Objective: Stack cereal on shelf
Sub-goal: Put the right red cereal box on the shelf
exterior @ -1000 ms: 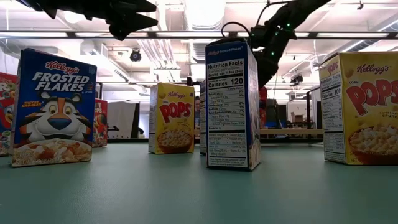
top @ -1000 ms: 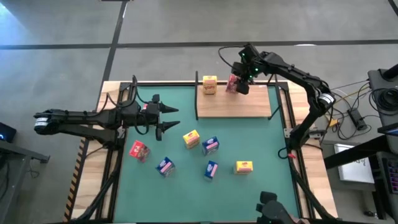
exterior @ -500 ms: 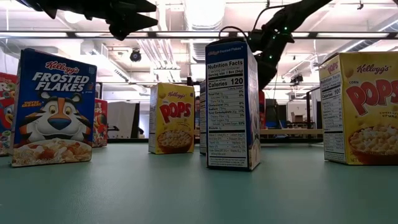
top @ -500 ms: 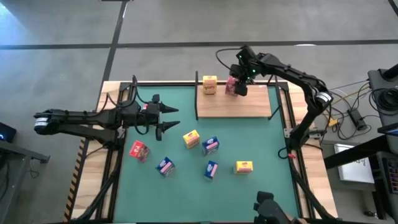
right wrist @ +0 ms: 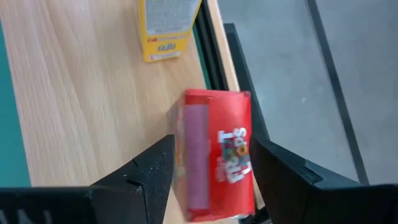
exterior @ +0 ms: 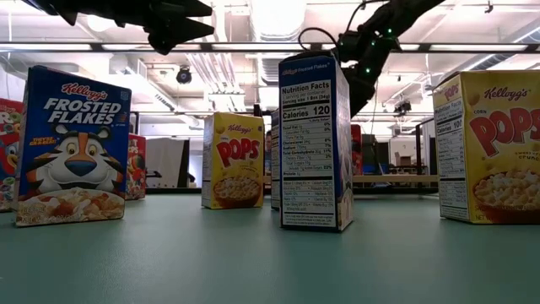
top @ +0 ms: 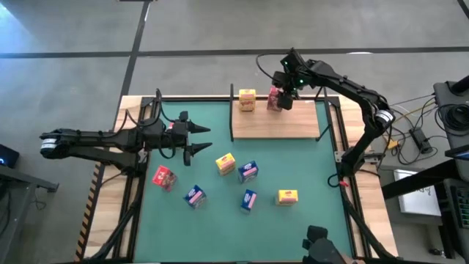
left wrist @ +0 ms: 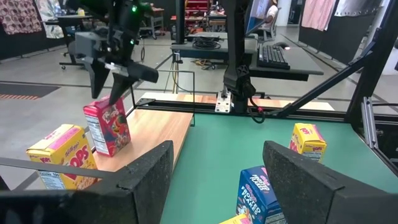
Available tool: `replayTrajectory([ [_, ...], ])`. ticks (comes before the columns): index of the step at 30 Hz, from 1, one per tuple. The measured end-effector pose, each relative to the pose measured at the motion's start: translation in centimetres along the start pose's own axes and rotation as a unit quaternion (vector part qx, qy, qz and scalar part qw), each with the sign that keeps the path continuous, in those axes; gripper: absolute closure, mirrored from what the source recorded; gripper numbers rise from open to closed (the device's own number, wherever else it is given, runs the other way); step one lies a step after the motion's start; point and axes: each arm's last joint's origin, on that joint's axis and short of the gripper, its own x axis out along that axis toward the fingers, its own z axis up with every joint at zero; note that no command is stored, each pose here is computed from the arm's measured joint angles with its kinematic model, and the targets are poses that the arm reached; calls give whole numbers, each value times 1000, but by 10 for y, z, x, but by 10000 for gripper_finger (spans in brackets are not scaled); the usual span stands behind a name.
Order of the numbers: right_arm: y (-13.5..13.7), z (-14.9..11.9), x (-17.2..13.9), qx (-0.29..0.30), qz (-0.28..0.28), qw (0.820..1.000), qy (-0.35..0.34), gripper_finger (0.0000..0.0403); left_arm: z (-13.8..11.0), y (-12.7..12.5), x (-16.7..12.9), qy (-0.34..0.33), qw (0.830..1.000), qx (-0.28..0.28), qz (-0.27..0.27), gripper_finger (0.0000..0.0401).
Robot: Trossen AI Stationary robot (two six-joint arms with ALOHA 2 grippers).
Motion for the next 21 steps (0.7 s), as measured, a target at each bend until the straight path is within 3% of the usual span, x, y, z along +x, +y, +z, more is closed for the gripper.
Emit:
replayTrajectory([
  [9, 7, 13, -19, 34, 17, 999, 4, 219, 0, 0, 0, 0, 1000, 0, 0, 168],
  [17, 27, 5, -13, 49, 63, 995, 65, 336, -1, 0, 0, 3, 1000, 0, 0, 168],
  [21, 28, -2, -5, 47, 39, 994, 92, 387, -1, 0, 0, 4, 1000, 0, -1, 168],
])
